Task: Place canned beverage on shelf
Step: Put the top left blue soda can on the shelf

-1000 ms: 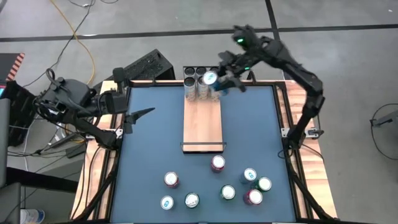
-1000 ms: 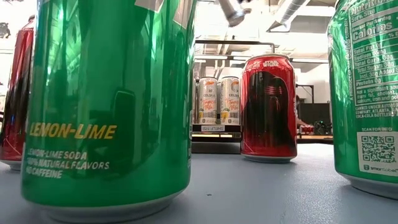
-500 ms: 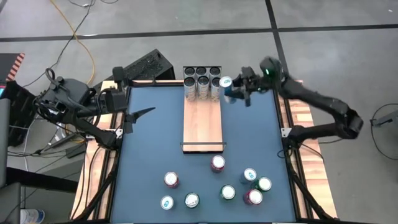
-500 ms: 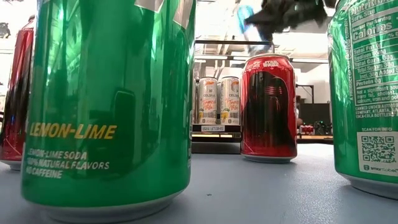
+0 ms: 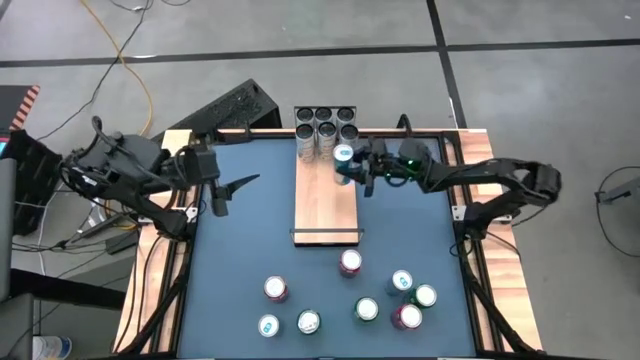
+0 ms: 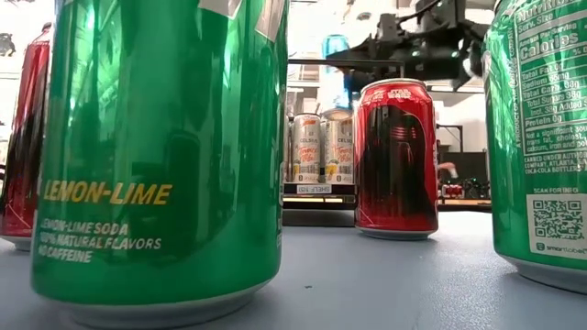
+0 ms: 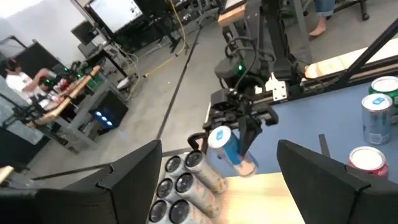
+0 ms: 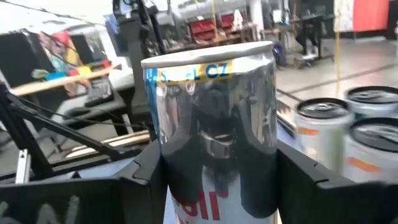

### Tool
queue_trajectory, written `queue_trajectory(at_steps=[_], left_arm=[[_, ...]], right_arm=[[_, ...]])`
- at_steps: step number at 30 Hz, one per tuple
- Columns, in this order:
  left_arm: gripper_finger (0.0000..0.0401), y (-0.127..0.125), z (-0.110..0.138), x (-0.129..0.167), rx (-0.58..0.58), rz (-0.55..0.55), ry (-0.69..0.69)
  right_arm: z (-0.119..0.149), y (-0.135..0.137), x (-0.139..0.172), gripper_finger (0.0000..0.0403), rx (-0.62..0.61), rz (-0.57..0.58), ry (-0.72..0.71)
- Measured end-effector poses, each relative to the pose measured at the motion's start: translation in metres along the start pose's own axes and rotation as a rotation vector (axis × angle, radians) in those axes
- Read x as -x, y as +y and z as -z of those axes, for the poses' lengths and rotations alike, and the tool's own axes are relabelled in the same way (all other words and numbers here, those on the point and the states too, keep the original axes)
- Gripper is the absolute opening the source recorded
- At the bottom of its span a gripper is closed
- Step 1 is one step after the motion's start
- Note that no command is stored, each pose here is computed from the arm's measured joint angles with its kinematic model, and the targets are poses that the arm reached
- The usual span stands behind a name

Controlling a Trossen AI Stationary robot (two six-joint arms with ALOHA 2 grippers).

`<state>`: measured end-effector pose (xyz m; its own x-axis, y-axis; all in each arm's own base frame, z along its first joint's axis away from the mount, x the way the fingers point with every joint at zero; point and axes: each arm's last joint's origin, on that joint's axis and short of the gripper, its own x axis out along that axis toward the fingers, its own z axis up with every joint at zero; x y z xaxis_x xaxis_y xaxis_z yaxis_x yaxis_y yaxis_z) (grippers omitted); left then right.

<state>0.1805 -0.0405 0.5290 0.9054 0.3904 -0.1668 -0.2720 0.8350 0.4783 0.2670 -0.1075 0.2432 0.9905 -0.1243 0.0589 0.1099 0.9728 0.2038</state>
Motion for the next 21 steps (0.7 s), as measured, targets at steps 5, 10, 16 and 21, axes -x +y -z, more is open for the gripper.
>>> queue_trajectory(at_steps=[5, 10, 16, 21], left_arm=[[0.0305, -0.002, -0.001, -0.002, 0.027, -0.002, 0.002], [0.0305, -0.003, -0.001, -0.004, 0.036, -0.003, 0.006], [0.0305, -0.003, -0.001, -0.005, 0.061, -0.025, 0.012], [0.0305, -0.003, -0.001, -0.005, 0.08, -0.025, 0.012]], right_arm=[[0.015, -0.008, -0.015, 0.0208, -0.032, -0.071, -0.113], [0.041, -0.016, -0.032, 0.0208, -0.073, -0.157, -0.071], [0.052, -0.023, -0.047, 0.0208, -0.075, -0.178, -0.044], [0.056, -0.024, -0.047, 0.0208, -0.036, -0.168, -0.042]])
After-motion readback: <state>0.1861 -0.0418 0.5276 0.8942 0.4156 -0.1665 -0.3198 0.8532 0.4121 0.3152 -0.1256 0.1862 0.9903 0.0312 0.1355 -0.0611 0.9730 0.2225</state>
